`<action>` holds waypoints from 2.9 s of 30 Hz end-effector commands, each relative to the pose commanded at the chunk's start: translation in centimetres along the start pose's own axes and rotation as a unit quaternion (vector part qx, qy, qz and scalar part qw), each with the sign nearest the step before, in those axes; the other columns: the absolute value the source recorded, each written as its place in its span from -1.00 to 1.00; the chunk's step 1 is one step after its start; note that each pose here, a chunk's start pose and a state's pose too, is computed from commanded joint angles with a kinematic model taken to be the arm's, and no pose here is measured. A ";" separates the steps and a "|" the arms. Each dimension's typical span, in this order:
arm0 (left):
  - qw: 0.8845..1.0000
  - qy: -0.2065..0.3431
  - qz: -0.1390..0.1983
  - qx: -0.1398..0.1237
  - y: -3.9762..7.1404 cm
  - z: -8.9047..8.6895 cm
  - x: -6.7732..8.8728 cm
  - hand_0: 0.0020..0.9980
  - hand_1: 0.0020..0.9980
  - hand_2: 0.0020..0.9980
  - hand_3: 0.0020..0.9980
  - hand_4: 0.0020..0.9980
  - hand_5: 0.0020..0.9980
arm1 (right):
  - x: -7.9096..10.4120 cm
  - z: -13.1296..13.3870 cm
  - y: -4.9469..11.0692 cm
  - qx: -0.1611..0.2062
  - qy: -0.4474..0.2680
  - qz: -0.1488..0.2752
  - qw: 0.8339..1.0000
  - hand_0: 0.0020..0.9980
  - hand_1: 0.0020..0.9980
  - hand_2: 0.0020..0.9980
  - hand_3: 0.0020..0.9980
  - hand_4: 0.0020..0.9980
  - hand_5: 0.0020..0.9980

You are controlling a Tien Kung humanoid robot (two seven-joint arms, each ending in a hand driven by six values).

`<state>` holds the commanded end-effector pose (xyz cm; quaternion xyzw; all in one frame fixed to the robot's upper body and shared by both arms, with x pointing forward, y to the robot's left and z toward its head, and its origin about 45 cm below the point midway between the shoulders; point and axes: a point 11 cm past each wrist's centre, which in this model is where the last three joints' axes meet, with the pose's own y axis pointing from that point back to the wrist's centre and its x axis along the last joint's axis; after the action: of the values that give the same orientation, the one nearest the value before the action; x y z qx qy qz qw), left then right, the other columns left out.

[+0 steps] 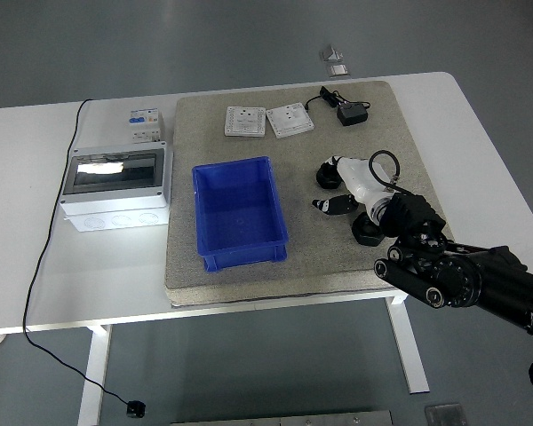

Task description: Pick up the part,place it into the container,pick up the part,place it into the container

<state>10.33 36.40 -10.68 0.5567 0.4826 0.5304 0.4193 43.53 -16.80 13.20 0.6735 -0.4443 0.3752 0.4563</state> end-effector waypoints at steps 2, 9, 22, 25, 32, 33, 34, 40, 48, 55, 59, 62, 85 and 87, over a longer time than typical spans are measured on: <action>1.000 0.000 0.000 0.000 0.0 0.0 0.0 0.36 0.38 0.43 0.32 0.35 0.35 | -0.1 0.0 0.0 0.000 0.001 -0.001 1.000 0.57 0.22 -0.13 0.16 0.56 -0.39; 1.000 0.000 0.002 -0.002 0.0 0.1 0.1 0.36 0.38 0.43 0.31 0.34 0.35 | 0.1 -0.4 0.0 0.005 0.010 0.002 1.000 0.57 0.18 -0.17 0.02 0.54 -0.40; 1.000 -0.002 0.006 -0.009 0.0 0.2 0.2 0.35 0.37 0.42 0.30 0.33 0.34 | 0.8 -0.5 0.0 0.008 0.015 0.015 1.000 0.56 0.18 -0.19 -0.16 0.56 -0.35; 1.000 -0.001 0.006 -0.011 0.0 0.2 0.1 0.35 0.37 0.42 0.30 0.33 0.34 | 1.0 -0.4 0.0 0.007 0.014 0.019 1.000 0.56 0.17 -0.19 -0.26 0.54 -0.37; 1.000 -0.001 0.007 -0.013 0.0 0.2 0.1 0.34 0.36 0.42 0.29 0.33 0.34 | 1.8 -0.1 0.0 0.004 0.005 0.036 0.999 0.56 0.17 -0.21 -0.36 0.48 -0.45; 1.000 -0.001 0.007 -0.013 0.0 0.2 0.1 0.34 0.36 0.42 0.29 0.33 0.34 | 1.8 -0.1 0.1 0.004 0.004 0.038 0.999 0.56 0.17 -0.21 -0.36 0.48 -0.45; 1.000 -0.001 0.007 -0.013 0.0 0.2 0.1 0.34 0.36 0.42 0.29 0.33 0.34 | 1.9 -0.1 0.1 0.004 0.003 0.040 0.999 0.56 0.17 -0.21 -0.36 0.48 -0.45; 1.000 -0.002 0.008 -0.014 0.0 0.3 0.1 0.34 0.36 0.42 0.29 0.32 0.34 | 1.2 -0.6 0.1 0.009 -0.010 0.029 0.999 0.55 0.18 -0.10 -0.33 0.47 -0.47; 1.000 -0.002 0.009 -0.017 0.0 0.5 0.1 0.34 0.35 0.41 0.27 0.31 0.33 | -0.4 -1.8 -0.3 0.008 0.012 0.000 1.000 0.68 0.74 0.81 0.87 0.48 -0.48; 1.000 0.001 0.012 -0.019 0.0 0.5 0.2 0.33 0.35 0.41 0.27 0.31 0.33 | 1.2 -2.3 -0.2 0.019 0.004 0.041 0.999 0.58 0.53 0.64 0.64 0.48 -0.48; 1.000 0.001 0.012 -0.019 0.0 0.5 0.2 0.33 0.35 0.41 0.26 0.30 0.33 | 1.7 -2.2 -0.1 0.017 -0.001 0.050 0.999 0.50 0.42 0.52 0.44 0.49 -0.47; 1.000 0.001 0.012 -0.018 0.0 0.5 0.2 0.33 0.35 0.41 0.26 0.30 0.33 | 1.9 -2.0 -0.1 0.014 -0.002 0.052 0.999 0.50 0.42 0.52 0.44 0.49 -0.47; 1.000 -0.001 0.014 -0.021 0.1 0.7 0.3 0.33 0.35 0.41 0.26 0.29 0.32 | 0.1 -2.1 -1.0 -0.004 0.047 -0.001 0.999 0.57 0.52 0.57 0.50 0.54 -0.30; 1.000 -0.001 0.014 -0.021 0.1 0.7 0.3 0.33 0.35 0.41 0.26 0.29 0.32 | 0.1 -2.1 -1.0 -0.003 0.048 -0.001 0.999 0.57 0.52 0.57 0.50 0.54 -0.30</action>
<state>11.00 36.71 -10.58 0.5548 0.4635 0.5456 0.4238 44.29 -14.63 13.70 0.6539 -0.4221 0.4056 0.4793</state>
